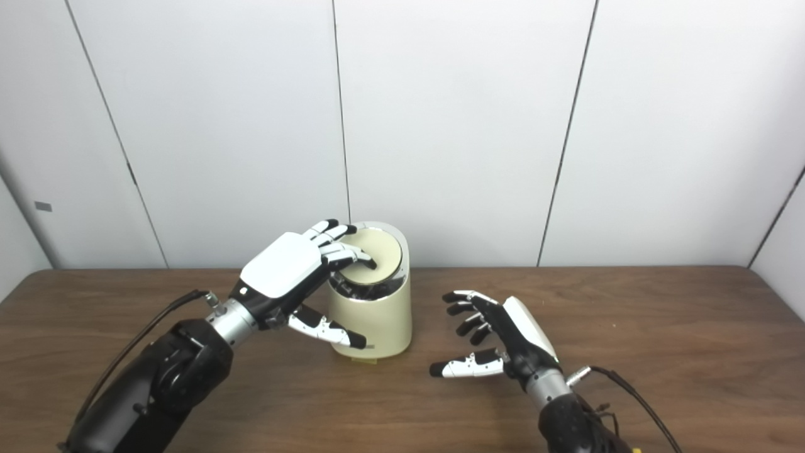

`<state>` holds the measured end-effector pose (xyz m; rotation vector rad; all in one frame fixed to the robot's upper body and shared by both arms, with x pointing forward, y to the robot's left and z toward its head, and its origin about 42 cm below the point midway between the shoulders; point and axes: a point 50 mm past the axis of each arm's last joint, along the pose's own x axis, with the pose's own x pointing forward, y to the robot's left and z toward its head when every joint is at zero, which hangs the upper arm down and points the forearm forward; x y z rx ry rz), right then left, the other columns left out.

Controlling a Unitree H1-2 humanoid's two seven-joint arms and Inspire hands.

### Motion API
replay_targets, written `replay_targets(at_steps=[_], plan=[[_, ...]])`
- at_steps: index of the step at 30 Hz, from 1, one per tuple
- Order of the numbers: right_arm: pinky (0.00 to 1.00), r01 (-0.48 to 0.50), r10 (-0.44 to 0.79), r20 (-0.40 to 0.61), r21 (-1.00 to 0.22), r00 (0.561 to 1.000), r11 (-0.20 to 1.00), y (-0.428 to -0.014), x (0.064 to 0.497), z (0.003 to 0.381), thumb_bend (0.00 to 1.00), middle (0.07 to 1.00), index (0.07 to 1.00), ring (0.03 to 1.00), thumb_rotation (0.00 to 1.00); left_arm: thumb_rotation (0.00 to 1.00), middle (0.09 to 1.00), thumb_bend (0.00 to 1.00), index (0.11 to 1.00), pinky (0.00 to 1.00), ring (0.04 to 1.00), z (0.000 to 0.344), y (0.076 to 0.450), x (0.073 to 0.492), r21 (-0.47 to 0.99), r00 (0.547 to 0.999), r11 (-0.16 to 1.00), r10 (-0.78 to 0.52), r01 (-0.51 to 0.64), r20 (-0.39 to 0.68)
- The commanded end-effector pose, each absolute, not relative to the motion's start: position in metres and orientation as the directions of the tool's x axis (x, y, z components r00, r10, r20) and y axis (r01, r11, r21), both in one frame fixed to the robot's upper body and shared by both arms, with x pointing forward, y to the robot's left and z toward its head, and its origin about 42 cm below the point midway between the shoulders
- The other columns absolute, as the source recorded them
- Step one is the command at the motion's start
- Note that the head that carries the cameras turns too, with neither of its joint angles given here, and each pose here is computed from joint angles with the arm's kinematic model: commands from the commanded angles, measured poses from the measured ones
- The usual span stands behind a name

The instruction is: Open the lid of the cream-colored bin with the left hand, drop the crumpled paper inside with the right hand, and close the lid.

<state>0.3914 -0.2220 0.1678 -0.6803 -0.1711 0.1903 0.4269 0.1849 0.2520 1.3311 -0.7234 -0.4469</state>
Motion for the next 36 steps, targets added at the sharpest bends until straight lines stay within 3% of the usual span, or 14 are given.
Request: replay_targets(at_steps=[1,9,18,36], plan=[[0.50,-0.061,0.232,0.188,-0.637,0.954,0.768,-0.221,0.399,0.193,0.85,0.735,0.782,0.608,0.27,0.61,0.784,0.95,0.791,1.00,0.942,0.272,0.189,0.429,0.968,0.691,0.186,-0.678,-0.167,0.249],[0.51,-0.064,0.234,0.189,-0.632,0.954,0.773,-0.220,0.398,0.193,0.86,0.739,0.782,0.614,0.29,0.61,0.766,0.95,0.770,1.00,0.938,0.269,0.189,0.430,0.980,0.721,0.140,-0.664,-0.144,0.200],[0.50,-0.061,0.231,0.188,-0.634,0.955,0.771,-0.221,0.397,0.194,0.86,0.732,0.782,0.609,0.30,0.62,0.757,0.97,0.756,1.00,0.955,0.265,0.181,0.433,0.996,0.771,0.004,-0.633,-0.093,0.075],[0.50,-0.060,0.228,0.191,-0.629,0.955,0.775,-0.221,0.394,0.193,0.86,0.733,0.780,0.605,0.30,0.65,0.720,0.99,0.711,1.00,0.937,0.253,0.172,0.433,0.989,0.788,-0.134,-0.614,-0.054,-0.040]])
